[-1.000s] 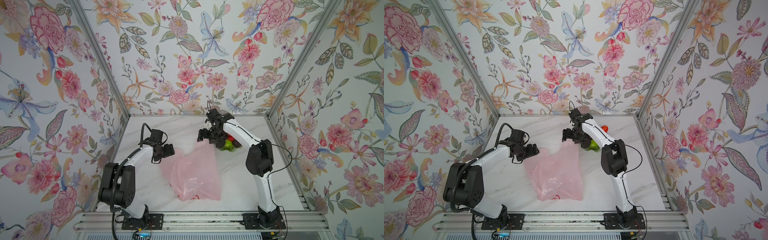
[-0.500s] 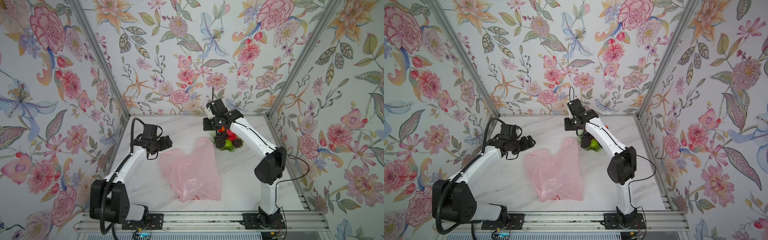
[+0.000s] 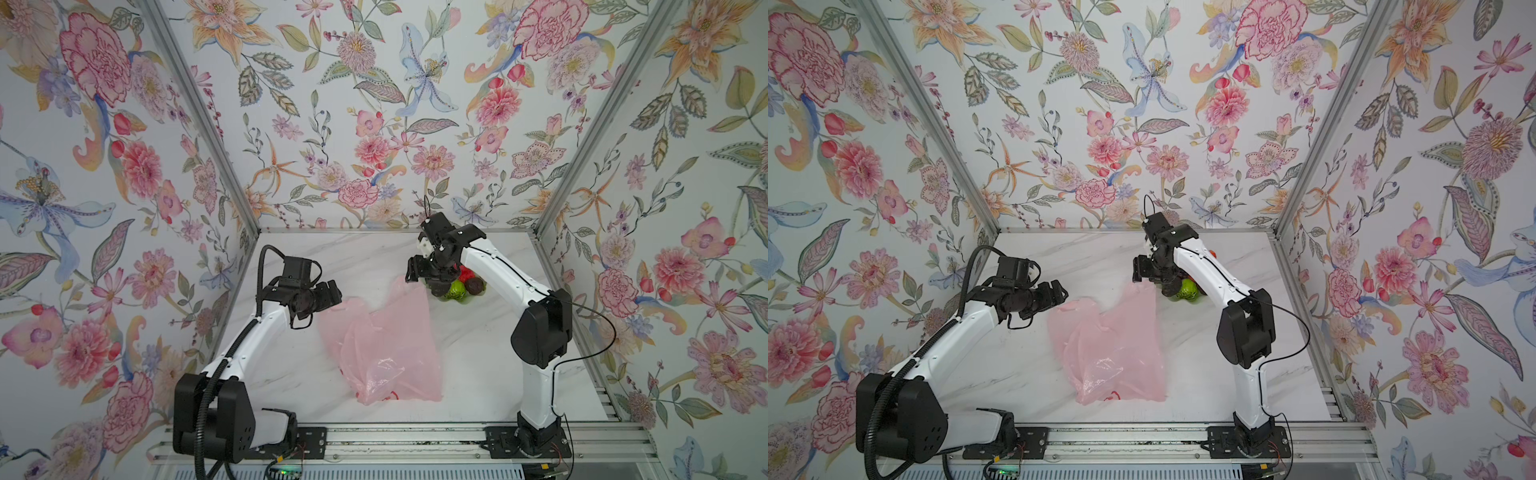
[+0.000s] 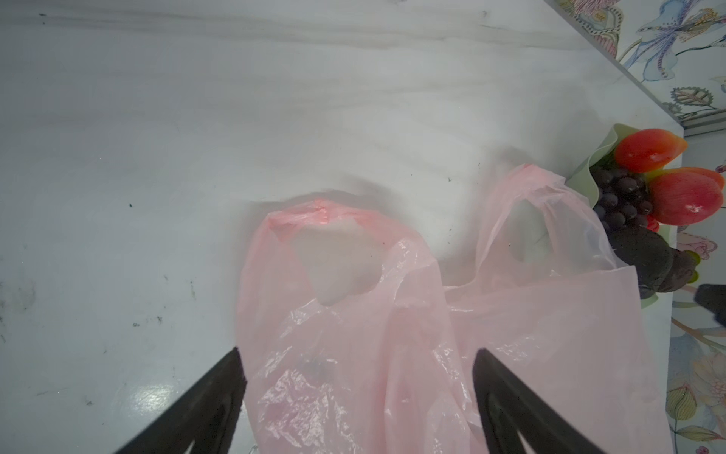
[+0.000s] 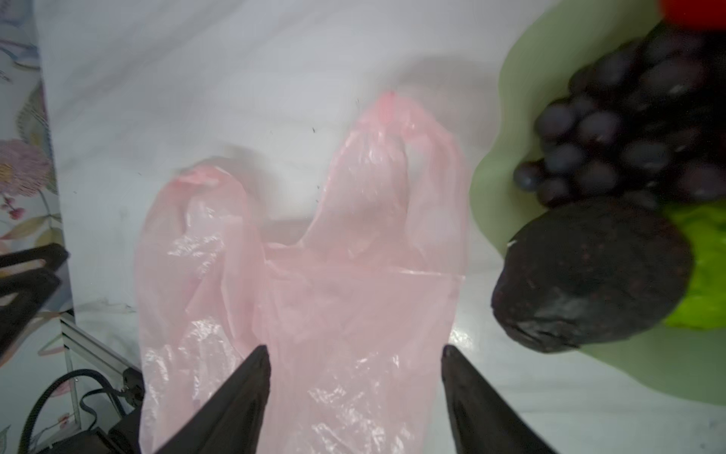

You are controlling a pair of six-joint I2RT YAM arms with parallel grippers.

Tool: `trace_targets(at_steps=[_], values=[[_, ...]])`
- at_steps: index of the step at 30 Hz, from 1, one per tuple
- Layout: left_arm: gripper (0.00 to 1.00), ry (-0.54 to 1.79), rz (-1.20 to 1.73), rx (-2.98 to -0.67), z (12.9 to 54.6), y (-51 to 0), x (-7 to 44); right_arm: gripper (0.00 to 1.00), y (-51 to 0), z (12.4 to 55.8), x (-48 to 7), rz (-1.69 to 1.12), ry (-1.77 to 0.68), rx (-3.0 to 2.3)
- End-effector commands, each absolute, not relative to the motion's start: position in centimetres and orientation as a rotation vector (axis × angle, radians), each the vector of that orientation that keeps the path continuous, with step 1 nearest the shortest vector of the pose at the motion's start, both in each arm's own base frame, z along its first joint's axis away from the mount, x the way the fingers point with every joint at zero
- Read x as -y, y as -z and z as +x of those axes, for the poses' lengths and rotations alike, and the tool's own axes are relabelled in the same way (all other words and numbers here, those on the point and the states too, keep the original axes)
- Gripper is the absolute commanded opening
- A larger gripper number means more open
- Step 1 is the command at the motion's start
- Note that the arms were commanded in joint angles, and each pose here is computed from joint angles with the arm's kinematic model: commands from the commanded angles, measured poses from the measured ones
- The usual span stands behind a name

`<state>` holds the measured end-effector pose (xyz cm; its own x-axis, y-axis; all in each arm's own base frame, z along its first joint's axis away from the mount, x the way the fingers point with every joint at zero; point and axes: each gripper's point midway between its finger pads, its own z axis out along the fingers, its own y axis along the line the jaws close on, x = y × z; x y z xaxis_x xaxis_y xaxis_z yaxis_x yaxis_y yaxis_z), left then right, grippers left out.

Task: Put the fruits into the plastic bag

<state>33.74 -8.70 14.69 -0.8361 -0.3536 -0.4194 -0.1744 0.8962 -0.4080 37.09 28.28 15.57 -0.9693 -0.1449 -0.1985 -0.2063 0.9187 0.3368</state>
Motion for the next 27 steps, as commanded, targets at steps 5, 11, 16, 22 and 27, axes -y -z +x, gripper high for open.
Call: trace_targets(at_steps=[5,11,16,22,27], values=[[0.92,0.483,-0.337,-2.568,33.4,-15.1,8.6,0.72,-12.6,34.9,-28.9,-0.259,-0.503,-3.048],[0.93,0.47,-0.325,-2.588,33.0,-14.5,8.5,0.72,-10.8,35.4,-29.0,-0.243,-0.439,-3.086],[0.93,0.47,-0.331,-2.603,32.7,-13.6,8.5,0.76,-12.4,36.3,-25.7,-0.246,-0.125,-3.048],[0.93,0.493,-0.344,-2.623,32.6,-12.3,8.8,0.79,-11.4,35.0,-25.2,-0.268,-0.169,-3.112],[0.93,0.49,-0.346,-2.632,32.6,-12.0,8.8,0.8,-10.1,34.9,-29.4,-0.322,-0.475,-3.121]])
